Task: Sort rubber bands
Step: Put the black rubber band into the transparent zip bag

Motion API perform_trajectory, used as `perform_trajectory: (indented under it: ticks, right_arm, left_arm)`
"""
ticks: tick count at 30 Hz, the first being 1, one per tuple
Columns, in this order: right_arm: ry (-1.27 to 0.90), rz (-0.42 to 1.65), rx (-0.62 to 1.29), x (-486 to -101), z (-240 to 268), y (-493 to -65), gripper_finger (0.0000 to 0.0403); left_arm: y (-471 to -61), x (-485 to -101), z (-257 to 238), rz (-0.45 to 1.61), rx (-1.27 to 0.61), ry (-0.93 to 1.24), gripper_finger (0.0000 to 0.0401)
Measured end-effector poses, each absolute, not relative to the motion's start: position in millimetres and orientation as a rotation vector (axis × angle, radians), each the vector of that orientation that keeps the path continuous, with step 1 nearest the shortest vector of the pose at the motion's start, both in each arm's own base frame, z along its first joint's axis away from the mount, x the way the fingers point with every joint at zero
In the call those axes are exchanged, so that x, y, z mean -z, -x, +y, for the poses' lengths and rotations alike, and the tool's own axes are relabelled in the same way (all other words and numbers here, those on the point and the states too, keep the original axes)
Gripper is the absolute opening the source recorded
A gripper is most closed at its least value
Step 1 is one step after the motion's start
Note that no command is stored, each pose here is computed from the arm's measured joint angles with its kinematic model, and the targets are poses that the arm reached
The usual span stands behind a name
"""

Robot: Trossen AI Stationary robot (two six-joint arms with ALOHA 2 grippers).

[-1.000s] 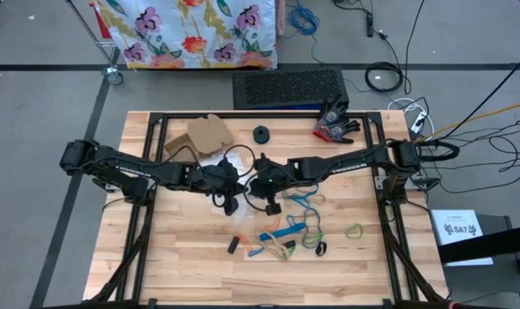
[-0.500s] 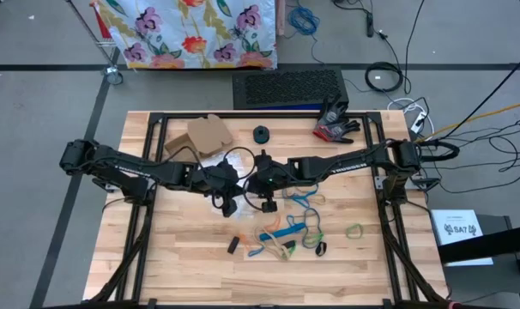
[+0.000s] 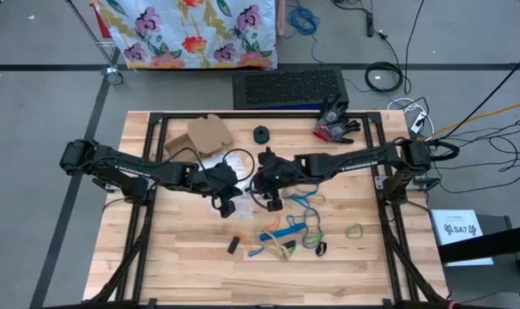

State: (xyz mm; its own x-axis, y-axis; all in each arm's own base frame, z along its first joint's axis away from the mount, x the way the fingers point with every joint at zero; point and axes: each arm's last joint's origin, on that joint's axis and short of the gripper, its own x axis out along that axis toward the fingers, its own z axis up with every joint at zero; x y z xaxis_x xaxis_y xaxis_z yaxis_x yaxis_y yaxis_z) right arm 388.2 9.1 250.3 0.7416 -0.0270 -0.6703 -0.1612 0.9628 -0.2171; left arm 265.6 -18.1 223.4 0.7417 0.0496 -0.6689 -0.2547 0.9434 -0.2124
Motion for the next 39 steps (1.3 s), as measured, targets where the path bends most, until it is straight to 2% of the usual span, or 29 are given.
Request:
perform_trajectory:
  ticks: [13,21,26,31,34,37,39]
  right_arm:
    - [0.44,0.78,-0.153,-233.2,12.5,-393.6,0.0112]
    - [0.498,0.718,-0.148,-237.6,12.3,-397.8,0.0058]
    - [0.476,0.824,-0.199,-229.8,15.7,-389.9,0.0008]
    - [0.409,0.755,-0.317,-238.7,23.2,-388.1,0.0003]
    - [0.436,0.681,-0.245,-248.0,23.2,-391.9,0.0002]
    - [0.488,0.714,-0.117,-247.8,19.8,-391.7,0.0001]
    - [0.464,0.756,-0.114,-244.9,17.7,-389.1,0.0001]
  left_arm:
    - [-273.0,-239.2,-18.5,0.645,-0.153,0.304,0.0]
    - [-274.9,-244.7,-18.7,0.628,-0.151,0.313,0.0]
    - [-273.4,-242.6,-16.0,0.65,-0.182,0.28,0.0]
    - [-266.0,-234.6,-2.5,0.735,-0.34,0.241,0.0]
    - [-263.9,-233.1,1.9,0.746,-0.409,0.259,0.0]
    - [-265.1,-234.1,1.3,0.738,-0.379,0.275,0.0]
    - [-264.3,-233.6,0.9,0.753,-0.373,0.27,0.0]
